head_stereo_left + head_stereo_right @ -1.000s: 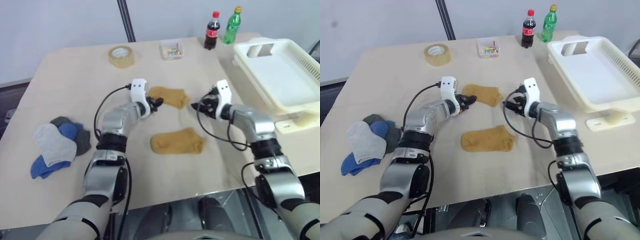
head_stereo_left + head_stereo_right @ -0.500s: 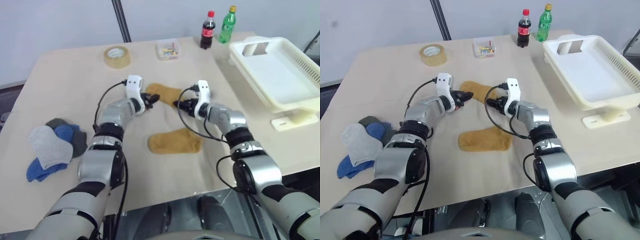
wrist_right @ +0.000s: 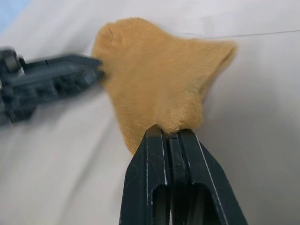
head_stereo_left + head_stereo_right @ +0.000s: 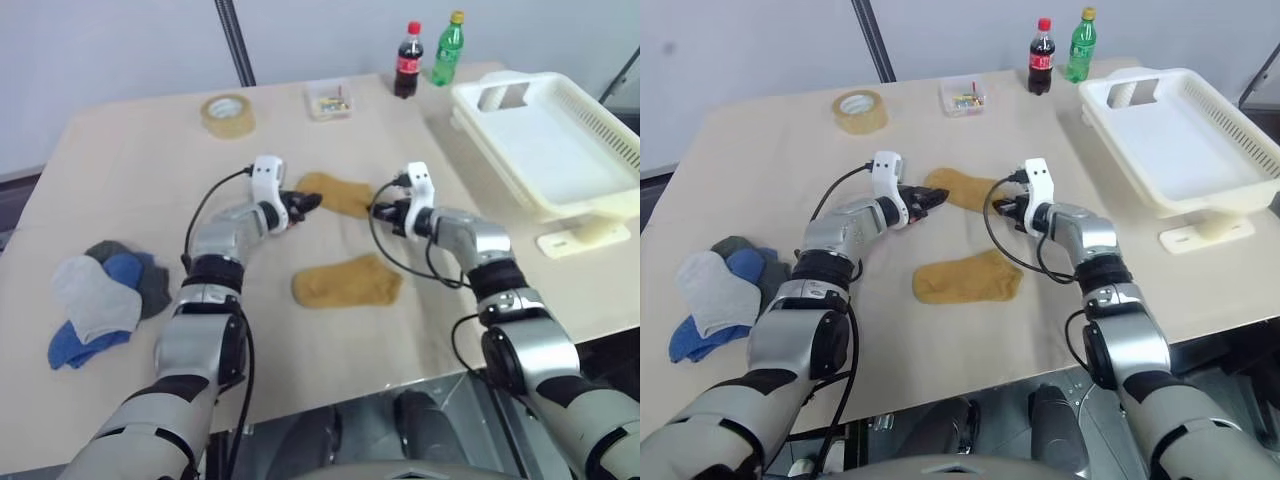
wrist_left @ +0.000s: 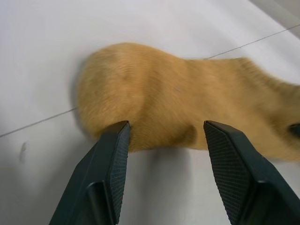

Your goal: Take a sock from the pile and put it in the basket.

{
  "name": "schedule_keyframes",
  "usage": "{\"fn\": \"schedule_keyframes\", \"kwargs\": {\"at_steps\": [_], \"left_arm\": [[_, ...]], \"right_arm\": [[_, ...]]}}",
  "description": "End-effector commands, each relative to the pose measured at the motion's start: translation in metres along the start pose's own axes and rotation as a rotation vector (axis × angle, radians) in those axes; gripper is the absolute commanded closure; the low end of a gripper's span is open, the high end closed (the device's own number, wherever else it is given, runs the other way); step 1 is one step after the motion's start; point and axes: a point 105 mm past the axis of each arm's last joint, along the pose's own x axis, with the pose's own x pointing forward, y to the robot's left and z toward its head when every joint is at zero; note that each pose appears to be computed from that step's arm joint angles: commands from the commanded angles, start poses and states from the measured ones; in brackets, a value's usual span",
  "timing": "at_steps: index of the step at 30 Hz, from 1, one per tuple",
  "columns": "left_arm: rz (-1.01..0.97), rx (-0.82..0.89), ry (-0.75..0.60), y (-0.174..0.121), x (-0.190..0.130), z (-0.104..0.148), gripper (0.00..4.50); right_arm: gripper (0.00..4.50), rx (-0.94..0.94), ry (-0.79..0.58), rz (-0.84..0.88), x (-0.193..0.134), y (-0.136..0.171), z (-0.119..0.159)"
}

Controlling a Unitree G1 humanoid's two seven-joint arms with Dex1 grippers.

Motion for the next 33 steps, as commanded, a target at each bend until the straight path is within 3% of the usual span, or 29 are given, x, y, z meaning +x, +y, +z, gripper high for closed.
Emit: {"fn": "schedule_keyframes", "kwargs": {"at_steps": [1,10,15,21,22,24,28,33], "left_arm": [[0.052,-0.044,-0.023,0.015,-0.01,0.011,1.8],[-0.032,-0.048,0.102,0.008,-0.01,-0.016,1.8],[-0.147,-0.033,0.138,-0.012,-0.008,-0.02,1.8],[-0.137,-0.014,0.177,-0.014,-0.004,-0.032,1.8],[-0.115,-0.019,0.173,-0.011,-0.003,-0.032,2.21],[-0.09,-0.019,0.175,-0.009,-0.002,-0.034,2.6],[-0.089,-0.007,0.189,-0.01,-0.001,-0.04,4.45],[-0.142,-0.027,0.119,-0.021,-0.005,-0.033,4.45]], "right_arm": [[4.49,-0.07,0.007,0.027,-0.011,0.004,0.004],[4.49,-0.108,0.029,0.033,-0.018,0.003,-0.004],[4.49,-0.106,0.028,0.031,-0.017,0.005,-0.006],[4.49,-0.12,0.025,0.032,-0.016,0.006,-0.006],[4.5,-0.123,0.023,0.035,-0.016,0.006,-0.005],[4.5,-0.127,0.022,0.04,-0.016,0.007,-0.005],[4.5,-0.13,0.023,0.044,-0.017,0.008,-0.005],[4.5,-0.145,-0.001,0.057,-0.023,0.012,0.0]]}}
